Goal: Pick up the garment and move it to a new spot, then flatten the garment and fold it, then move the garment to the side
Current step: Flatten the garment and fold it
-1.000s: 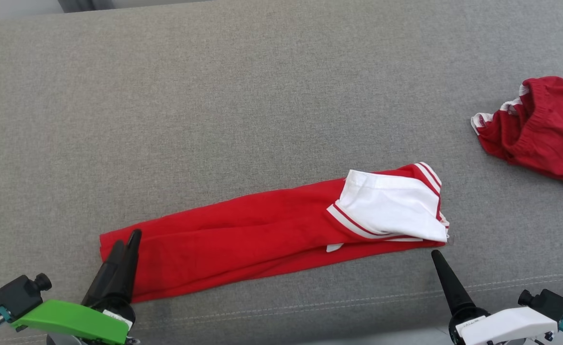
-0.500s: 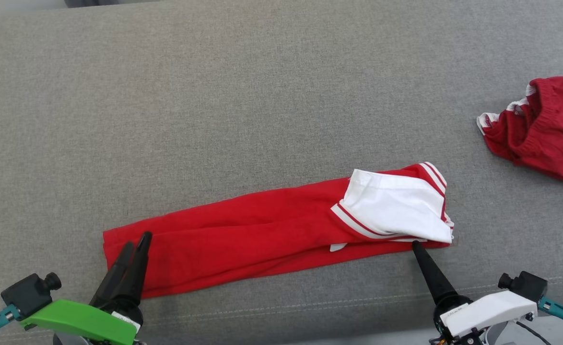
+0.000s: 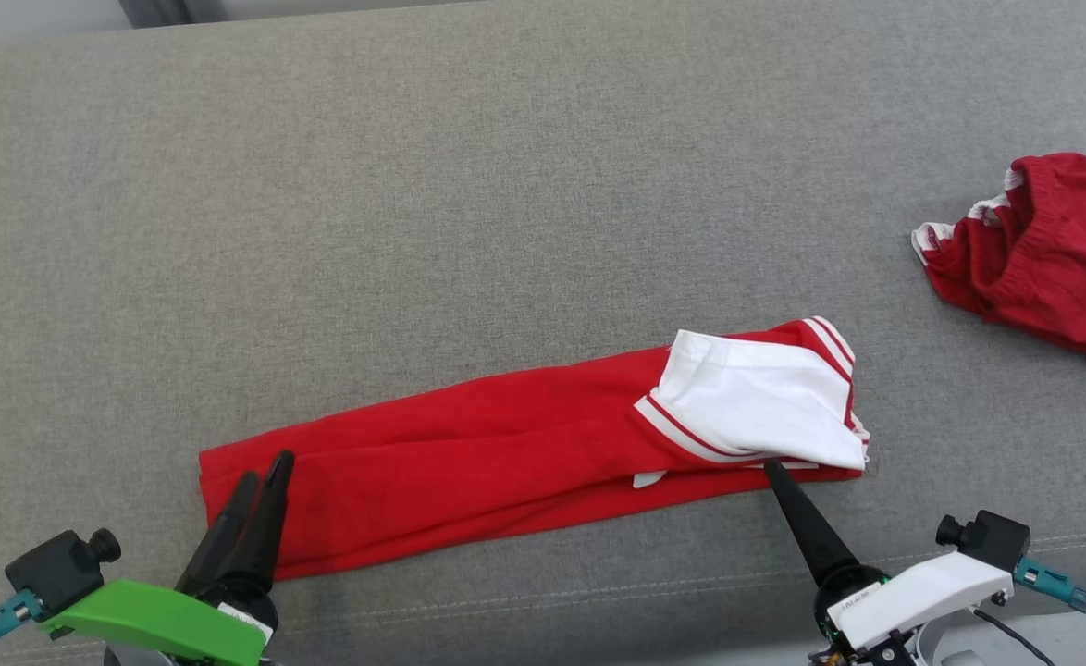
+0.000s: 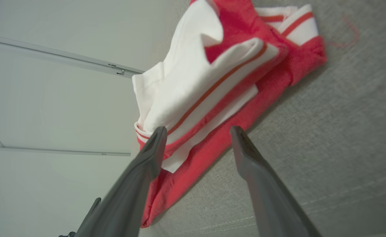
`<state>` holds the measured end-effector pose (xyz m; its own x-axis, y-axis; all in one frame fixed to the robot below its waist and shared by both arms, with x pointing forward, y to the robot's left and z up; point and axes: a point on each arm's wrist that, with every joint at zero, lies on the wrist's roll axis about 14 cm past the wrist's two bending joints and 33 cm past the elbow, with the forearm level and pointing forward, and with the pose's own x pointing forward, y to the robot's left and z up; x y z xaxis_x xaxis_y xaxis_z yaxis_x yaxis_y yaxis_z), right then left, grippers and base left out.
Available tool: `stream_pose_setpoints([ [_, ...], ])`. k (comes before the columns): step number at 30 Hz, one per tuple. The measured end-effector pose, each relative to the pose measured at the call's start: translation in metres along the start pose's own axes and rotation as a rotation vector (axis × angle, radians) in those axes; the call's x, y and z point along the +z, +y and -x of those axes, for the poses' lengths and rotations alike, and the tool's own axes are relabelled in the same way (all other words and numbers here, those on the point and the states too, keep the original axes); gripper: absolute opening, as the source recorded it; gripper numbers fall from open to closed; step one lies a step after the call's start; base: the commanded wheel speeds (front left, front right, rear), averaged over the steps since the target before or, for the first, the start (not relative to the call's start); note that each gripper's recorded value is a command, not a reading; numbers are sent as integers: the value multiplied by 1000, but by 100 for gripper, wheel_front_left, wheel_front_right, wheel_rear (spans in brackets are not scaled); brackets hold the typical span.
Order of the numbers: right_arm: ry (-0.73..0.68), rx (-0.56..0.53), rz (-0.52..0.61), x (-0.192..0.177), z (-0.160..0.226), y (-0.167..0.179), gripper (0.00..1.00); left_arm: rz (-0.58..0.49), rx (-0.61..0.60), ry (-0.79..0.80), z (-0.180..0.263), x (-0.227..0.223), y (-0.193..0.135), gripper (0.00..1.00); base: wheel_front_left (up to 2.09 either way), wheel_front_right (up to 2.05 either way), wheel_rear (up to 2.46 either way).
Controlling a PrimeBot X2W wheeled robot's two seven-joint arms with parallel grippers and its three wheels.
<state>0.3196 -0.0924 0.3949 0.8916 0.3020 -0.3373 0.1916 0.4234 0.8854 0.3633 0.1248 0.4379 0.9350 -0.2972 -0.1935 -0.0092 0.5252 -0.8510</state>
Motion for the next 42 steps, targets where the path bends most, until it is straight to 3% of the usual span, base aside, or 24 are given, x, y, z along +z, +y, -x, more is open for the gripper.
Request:
stream_pose_setpoints([
  [11,-82,85,-98,18,-4,30,100,0,-2,5,2,-3,-1,100,0,0,0],
  [26,-140,-19,-147,28,4,-3,100,7,-5,15,-1,-6,-3,100,0,0,0],
  [42,-150,-54,-154,28,-2,-13,100,13,8,16,-4,-5,1,100,0,0,0],
])
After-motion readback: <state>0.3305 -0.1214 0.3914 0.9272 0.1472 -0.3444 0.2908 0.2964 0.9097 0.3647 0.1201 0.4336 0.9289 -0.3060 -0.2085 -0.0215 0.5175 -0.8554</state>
